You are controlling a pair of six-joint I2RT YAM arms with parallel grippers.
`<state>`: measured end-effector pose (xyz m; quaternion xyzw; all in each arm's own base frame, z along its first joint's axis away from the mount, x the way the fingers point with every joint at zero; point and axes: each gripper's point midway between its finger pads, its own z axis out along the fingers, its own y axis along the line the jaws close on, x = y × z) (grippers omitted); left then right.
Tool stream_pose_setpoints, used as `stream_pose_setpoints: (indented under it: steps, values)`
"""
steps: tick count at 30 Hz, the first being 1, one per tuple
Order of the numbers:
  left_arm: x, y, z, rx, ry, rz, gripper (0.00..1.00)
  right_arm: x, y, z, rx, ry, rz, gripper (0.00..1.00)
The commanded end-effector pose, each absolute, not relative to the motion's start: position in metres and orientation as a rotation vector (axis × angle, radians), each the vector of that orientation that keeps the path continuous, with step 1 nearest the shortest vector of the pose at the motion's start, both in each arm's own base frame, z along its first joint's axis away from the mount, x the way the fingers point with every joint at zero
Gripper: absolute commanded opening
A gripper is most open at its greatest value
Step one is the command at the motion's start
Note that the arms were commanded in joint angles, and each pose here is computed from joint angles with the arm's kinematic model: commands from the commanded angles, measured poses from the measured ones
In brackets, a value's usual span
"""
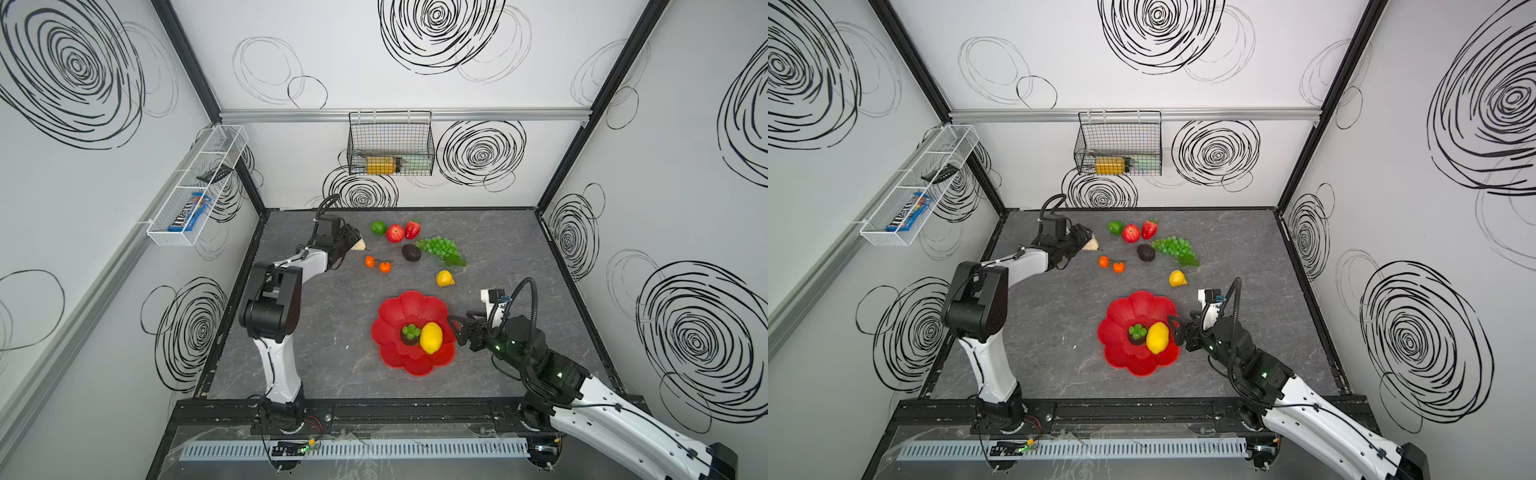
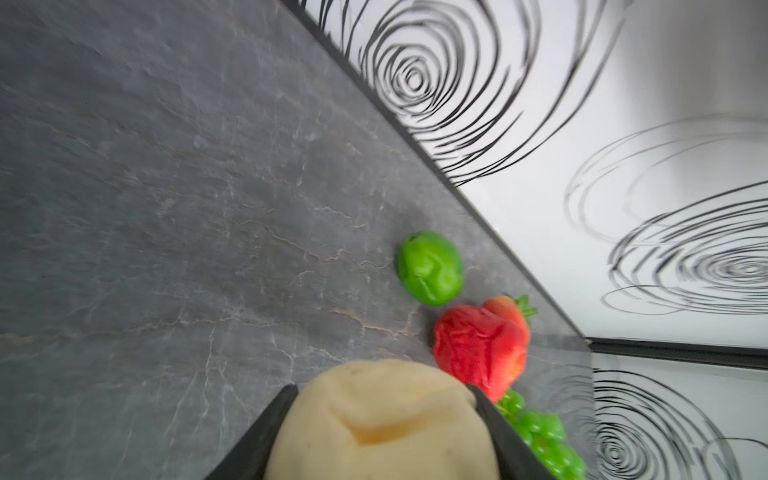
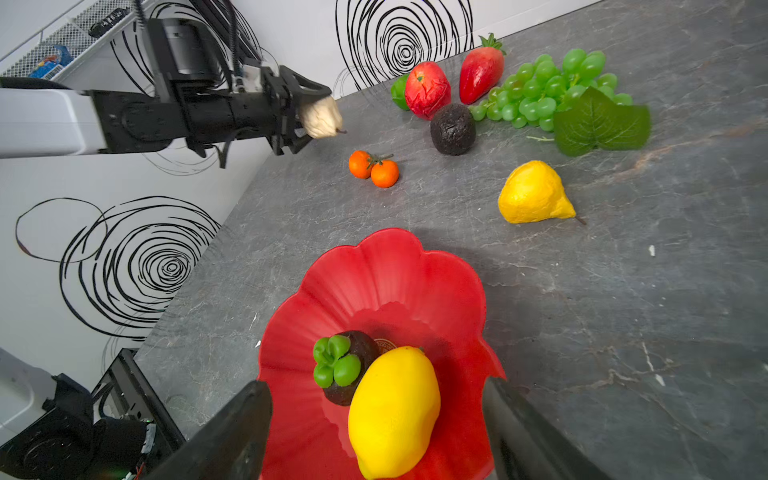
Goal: Place and organize the fake fruits in the fruit bowl
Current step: 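Grasp the cream pear with the left gripper and carry it toward the bowl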
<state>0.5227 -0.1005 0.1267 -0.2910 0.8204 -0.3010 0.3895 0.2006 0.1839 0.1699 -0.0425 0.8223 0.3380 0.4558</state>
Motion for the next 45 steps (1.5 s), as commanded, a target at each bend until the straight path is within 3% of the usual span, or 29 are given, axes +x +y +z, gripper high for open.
stream_pose_setpoints:
  steps: [1,7,12,22,33,45]
  values:
    - [0.501,-0.101,0.169,-0.751,1.924,-0.876,0.61,0.205,0.192,0.181,-0.102,1.980,0.888,0.84]
    - [0.433,-0.131,0.184,-0.698,1.900,-1.035,0.62,0.205,0.213,0.191,-0.199,1.911,0.964,0.84]
    - [0.384,-0.159,0.192,-0.631,1.913,-1.137,0.63,0.203,0.231,0.202,-0.317,1.824,1.009,1.00]
    - [0.308,-0.189,0.188,-0.627,1.924,-1.312,0.65,0.195,0.265,0.206,-0.464,1.744,0.957,0.99]
    - [0.258,-0.220,0.182,-0.637,1.943,-1.449,0.66,0.182,0.300,0.205,-0.594,1.624,0.881,0.97]
    - [0.236,-0.243,0.183,-0.598,1.974,-1.507,0.66,0.180,0.324,0.197,-0.625,1.611,0.830,0.90]
